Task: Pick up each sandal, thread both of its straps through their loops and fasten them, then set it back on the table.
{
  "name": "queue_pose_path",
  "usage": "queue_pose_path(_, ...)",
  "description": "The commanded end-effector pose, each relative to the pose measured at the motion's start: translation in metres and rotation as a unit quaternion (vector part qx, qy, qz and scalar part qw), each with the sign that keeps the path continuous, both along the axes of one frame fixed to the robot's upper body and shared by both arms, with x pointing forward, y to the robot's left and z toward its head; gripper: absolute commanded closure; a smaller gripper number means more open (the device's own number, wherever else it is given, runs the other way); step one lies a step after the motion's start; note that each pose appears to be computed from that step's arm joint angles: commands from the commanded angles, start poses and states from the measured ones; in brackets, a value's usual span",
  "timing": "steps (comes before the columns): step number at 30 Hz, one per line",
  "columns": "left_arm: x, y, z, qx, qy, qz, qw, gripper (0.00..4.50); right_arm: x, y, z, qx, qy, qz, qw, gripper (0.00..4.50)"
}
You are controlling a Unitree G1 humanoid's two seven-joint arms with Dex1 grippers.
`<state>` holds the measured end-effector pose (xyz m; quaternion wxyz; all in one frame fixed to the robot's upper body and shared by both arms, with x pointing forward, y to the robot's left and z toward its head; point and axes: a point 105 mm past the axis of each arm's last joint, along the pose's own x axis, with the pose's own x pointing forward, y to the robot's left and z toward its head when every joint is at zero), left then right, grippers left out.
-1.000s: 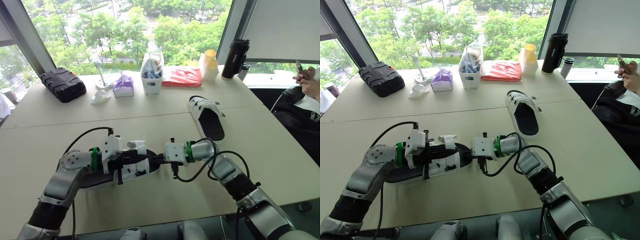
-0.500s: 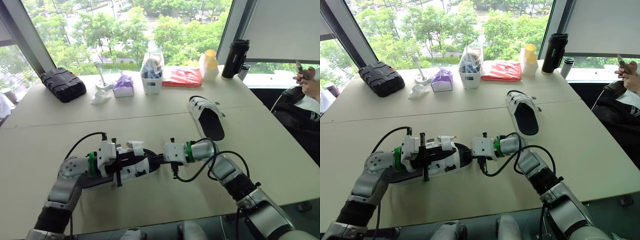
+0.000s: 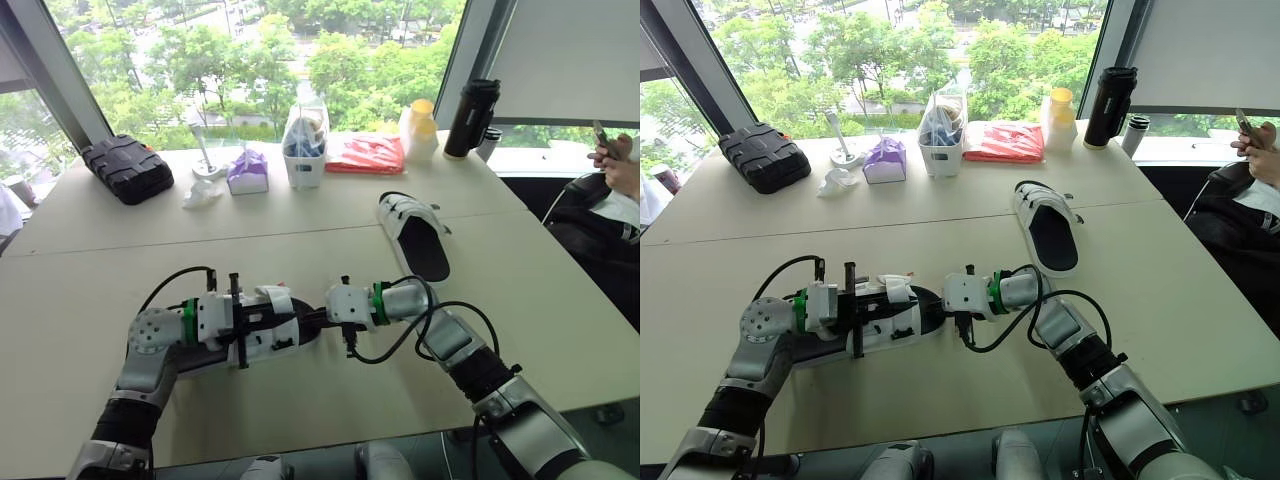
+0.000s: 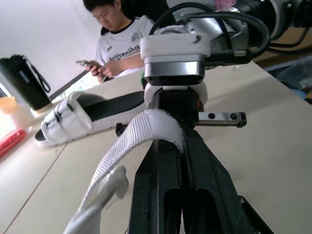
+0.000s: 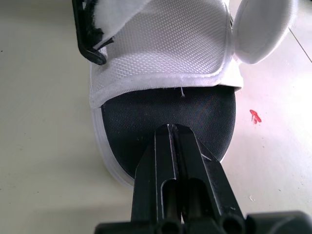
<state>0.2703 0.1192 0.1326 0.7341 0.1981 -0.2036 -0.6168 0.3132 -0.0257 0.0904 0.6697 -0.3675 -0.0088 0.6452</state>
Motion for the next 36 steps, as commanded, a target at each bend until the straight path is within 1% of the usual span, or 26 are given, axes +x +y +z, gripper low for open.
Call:
queue_pose_path(1, -0.006, 0.002, -0.002, -0.001, -0.013, -0.012, 1.0, 4.47, -0.007, 0.004, -0.007, -0.011, 0.006, 0.012, 1.0, 4.5)
queue_pose_path(4, -0.007, 0.005, -0.005, -0.004, -0.005, -0.008, 1.0, 4.47, -0.007, 0.005, -0.008, -0.01, 0.006, 0.012, 1.0, 4.5)
queue_pose_path(9, -0.012, 0.016, -0.019, 0.004, 0.045, 0.016, 0.999, 4.47, -0.008, 0.005, -0.008, -0.009, 0.006, 0.012, 1.0, 4.5)
queue_pose_path(11, -0.017, 0.017, -0.023, 0.007, 0.079, 0.017, 0.997, 4.47, -0.008, 0.006, -0.008, -0.008, 0.006, 0.013, 1.0, 4.5)
queue_pose_path(14, -0.021, 0.016, -0.021, 0.008, 0.095, 0.015, 0.995, 4.47, -0.007, 0.006, -0.008, -0.009, 0.006, 0.013, 1.0, 4.5)
queue_pose_path(19, -0.018, 0.014, -0.012, -0.001, 0.112, 0.017, 0.994, 4.47, -0.007, 0.007, -0.008, -0.009, 0.006, 0.014, 1.0, 4.5)
queue_pose_path(21, -0.023, 0.013, -0.013, 0.018, 0.153, -0.001, 0.988, 4.47, -0.008, 0.006, -0.008, -0.01, 0.006, 0.015, 1.0, 4.5)
queue_pose_path(23, -0.025, 0.014, -0.02, 0.056, 0.187, -0.005, 0.981, 4.47, -0.008, 0.006, -0.008, -0.01, 0.006, 0.015, 1.0, 4.5)
queue_pose_path(24, -0.023, 0.013, -0.02, 0.063, 0.192, 0.001, 0.979, 4.47, -0.008, 0.006, -0.008, -0.01, 0.006, 0.015, 1.0, 4.5)
queue_pose_path(28, -0.017, 0.009, -0.019, 0.061, 0.199, 0.027, 0.978, 4.47, -0.009, 0.006, -0.008, -0.009, 0.006, 0.014, 1.0, 4.5)
queue_pose_path(32, -0.017, 0.007, -0.025, 0.087, 0.216, 0.039, 0.972, 4.47, -0.009, 0.007, -0.008, -0.008, 0.007, 0.014, 1.0, 4.5)
queue_pose_path(35, -0.018, 0.006, -0.029, 0.095, 0.23, 0.045, 0.968, 4.47, -0.009, 0.007, -0.008, -0.007, 0.007, 0.014, 1.0, 4.5)
queue_pose_path(36, -0.019, 0.006, -0.029, 0.092, 0.24, 0.043, 0.965, 4.22, -0.009, 0.007, -0.008, -0.007, 0.008, 0.014, 1.0, 4.5)
